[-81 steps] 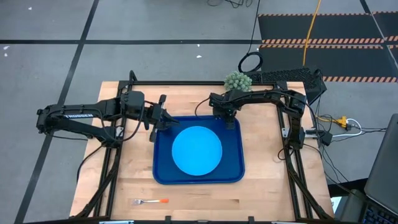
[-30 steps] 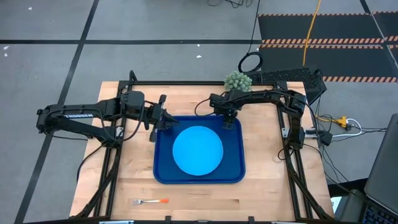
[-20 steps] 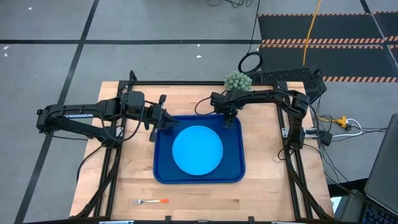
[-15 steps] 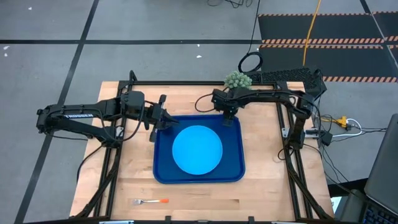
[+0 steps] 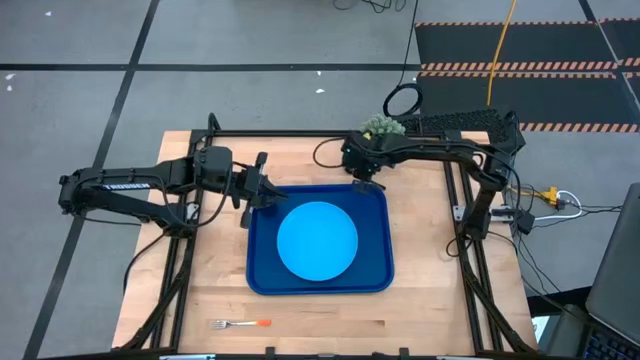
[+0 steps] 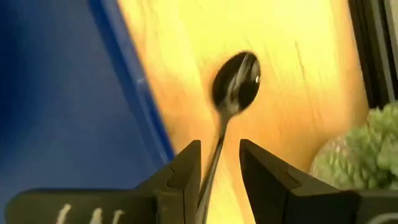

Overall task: Pick and place plate/cup/fork/spoon on tray
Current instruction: Put the black spoon beside the light blue plate on the dark blue tray

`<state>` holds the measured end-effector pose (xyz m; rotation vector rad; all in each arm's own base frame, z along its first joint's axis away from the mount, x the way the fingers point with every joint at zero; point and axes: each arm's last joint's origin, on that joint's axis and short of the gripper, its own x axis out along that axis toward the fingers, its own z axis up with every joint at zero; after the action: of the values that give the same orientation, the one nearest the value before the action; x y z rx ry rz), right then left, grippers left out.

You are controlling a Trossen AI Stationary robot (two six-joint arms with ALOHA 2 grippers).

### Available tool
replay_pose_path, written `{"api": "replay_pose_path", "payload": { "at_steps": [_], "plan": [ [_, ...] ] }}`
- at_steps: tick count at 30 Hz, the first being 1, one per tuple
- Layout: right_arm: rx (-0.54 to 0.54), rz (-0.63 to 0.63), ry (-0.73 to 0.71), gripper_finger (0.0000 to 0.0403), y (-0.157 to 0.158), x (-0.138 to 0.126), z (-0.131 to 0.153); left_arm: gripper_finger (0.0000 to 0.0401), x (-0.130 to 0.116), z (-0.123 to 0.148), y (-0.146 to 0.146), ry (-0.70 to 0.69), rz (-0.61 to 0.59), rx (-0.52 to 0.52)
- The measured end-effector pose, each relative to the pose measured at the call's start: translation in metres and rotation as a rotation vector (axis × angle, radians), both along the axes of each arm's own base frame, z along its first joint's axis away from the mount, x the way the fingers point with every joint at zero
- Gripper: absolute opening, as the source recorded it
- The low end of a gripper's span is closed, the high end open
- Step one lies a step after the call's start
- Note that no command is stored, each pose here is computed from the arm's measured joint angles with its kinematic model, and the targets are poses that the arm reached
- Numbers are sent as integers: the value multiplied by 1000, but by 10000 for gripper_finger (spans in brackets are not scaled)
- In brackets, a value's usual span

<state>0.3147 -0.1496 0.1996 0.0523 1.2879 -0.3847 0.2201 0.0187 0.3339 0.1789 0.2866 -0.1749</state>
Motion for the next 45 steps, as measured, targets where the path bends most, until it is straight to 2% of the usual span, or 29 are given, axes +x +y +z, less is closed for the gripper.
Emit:
{"api": "replay_pose_path", "payload": {
  "at_steps": [10, 14, 25, 35, 39, 45],
  "plan": [
    [55, -44, 73, 100, -31, -7, -31, 44, 0, 0, 0, -2, -3, 10],
    [106, -36, 33, 100, -31, -5, -33, 44, 0, 0, 0, -2, -5, 16],
    [117, -25, 15, 100, -27, -1, -33, 44, 0, 0, 1, -1, 12, 21],
    [107, 67, 27, 100, -9, 8, -33, 44, 0, 0, 1, -1, 16, 24],
    [70, 54, 18, 100, -13, 8, -32, 44, 0, 0, 1, -1, 18, 23],
    [80, 25, 19, 100, -19, 1, -40, 44, 0, 0, 1, 0, 19, 21]
  ]
}}
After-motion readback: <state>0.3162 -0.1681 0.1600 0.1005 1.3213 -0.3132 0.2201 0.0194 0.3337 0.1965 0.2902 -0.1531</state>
